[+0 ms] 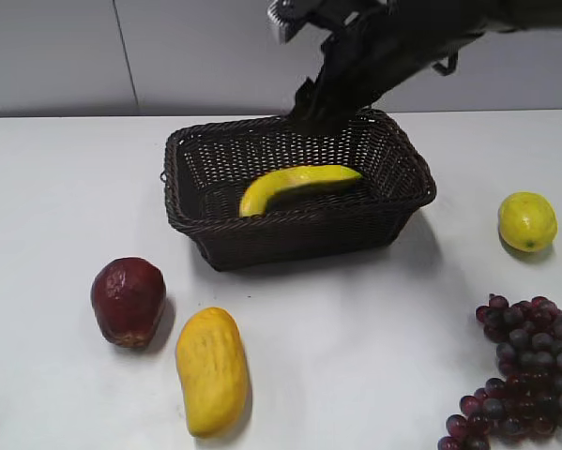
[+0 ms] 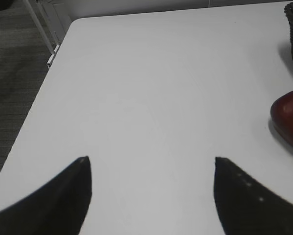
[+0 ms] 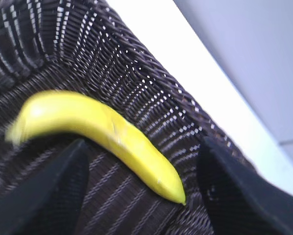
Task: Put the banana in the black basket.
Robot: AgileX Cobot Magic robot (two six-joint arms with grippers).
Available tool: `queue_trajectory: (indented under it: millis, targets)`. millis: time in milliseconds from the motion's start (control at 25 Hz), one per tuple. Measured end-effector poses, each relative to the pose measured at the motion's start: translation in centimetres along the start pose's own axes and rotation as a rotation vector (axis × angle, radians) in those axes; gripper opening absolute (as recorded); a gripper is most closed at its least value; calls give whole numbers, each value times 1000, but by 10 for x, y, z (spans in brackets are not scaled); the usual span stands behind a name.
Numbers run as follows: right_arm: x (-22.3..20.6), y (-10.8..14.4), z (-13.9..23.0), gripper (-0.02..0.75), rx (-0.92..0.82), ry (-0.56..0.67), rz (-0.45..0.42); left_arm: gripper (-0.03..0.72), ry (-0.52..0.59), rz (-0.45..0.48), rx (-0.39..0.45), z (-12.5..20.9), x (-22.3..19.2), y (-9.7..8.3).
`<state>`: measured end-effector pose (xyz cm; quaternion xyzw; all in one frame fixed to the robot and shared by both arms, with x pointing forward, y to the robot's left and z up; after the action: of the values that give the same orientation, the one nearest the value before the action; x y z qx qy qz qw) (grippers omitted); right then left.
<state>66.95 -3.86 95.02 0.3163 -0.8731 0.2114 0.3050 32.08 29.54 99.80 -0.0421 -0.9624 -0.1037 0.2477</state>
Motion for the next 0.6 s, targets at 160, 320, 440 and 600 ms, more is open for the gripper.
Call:
queue_trajectory:
  millis: [160,320,440,600]
  targets:
    - [19,-25,9,522,-285,131,-13,577,0,0,0,0,0,0]
    - [47,-76,31,523,-577,270,47,577,0,0,0,0,0,0]
    - [67,-105,55,523,-670,367,89,577,0,0,0,0,0,0]
    - [89,-122,89,522,-749,512,129,577,0,0,0,0,0,0]
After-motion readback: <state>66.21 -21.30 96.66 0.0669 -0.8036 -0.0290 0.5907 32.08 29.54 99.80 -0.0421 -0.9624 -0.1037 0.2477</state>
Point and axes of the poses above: a point on each arm's last joint axis where the gripper is mounted, x pointing back along that axis away from the gripper, y along the wrist's bending axis when the last joint is at zero, z = x × y, the point moved 10 cm from there along -x, pointing out along that axis toward the gripper, and after that the axes turned 9 degrees about -x, right-handed, at the moved point
